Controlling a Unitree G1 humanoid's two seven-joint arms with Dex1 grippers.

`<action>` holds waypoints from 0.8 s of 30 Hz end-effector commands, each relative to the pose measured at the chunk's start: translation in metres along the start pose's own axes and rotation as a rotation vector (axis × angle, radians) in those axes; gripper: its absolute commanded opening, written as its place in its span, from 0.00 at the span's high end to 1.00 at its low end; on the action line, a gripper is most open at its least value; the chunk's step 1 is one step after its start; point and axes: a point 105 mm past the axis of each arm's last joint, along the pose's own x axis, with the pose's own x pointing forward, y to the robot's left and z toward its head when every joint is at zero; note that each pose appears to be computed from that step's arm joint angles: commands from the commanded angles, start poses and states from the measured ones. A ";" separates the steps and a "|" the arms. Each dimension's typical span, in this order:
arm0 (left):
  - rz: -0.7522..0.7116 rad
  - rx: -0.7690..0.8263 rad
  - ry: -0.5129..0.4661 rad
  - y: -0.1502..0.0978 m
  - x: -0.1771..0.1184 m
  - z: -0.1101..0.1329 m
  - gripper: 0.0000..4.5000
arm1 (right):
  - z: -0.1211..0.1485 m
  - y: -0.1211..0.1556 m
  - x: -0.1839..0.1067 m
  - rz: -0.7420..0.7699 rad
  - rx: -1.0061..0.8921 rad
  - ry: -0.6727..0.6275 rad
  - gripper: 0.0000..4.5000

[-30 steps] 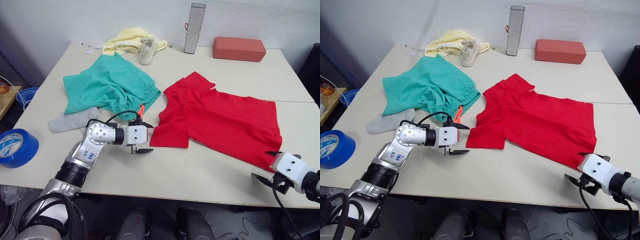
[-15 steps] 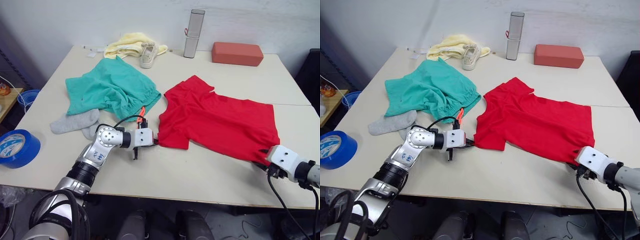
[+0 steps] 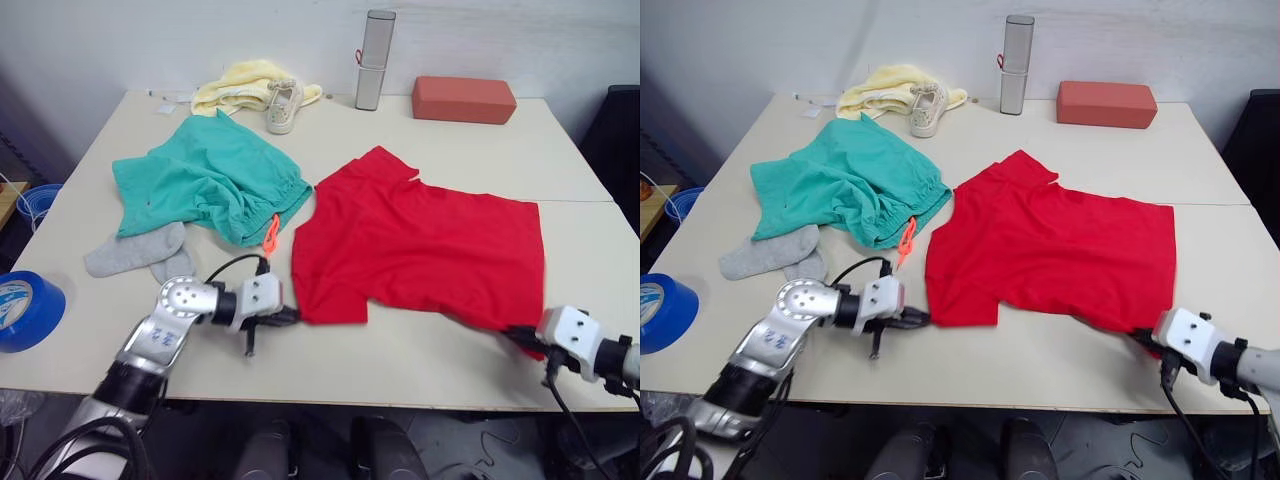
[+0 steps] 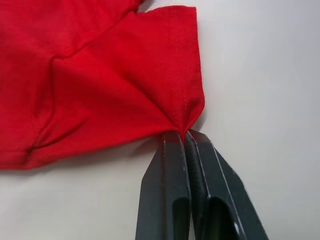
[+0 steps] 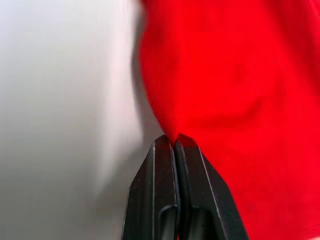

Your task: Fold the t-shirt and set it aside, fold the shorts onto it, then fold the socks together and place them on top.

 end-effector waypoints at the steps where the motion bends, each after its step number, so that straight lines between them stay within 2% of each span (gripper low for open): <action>1: -0.041 0.010 0.002 -0.018 -0.008 0.006 1.00 | 0.003 0.005 -0.017 0.052 -0.035 0.005 1.00; 5: -0.047 -0.046 0.012 -0.036 -0.014 0.004 1.00 | -0.010 0.011 -0.024 0.068 -0.038 0.042 1.00; 16: -0.118 -0.158 0.015 -0.076 -0.023 0.010 1.00 | -0.023 0.032 -0.039 0.129 -0.020 0.075 1.00; 19: -0.140 -0.176 0.008 -0.080 -0.030 0.014 1.00 | -0.023 0.039 -0.041 0.138 -0.002 0.065 1.00; 24: -0.163 -0.193 0.017 -0.074 -0.045 0.019 1.00 | -0.014 0.050 -0.046 0.172 0.080 0.012 1.00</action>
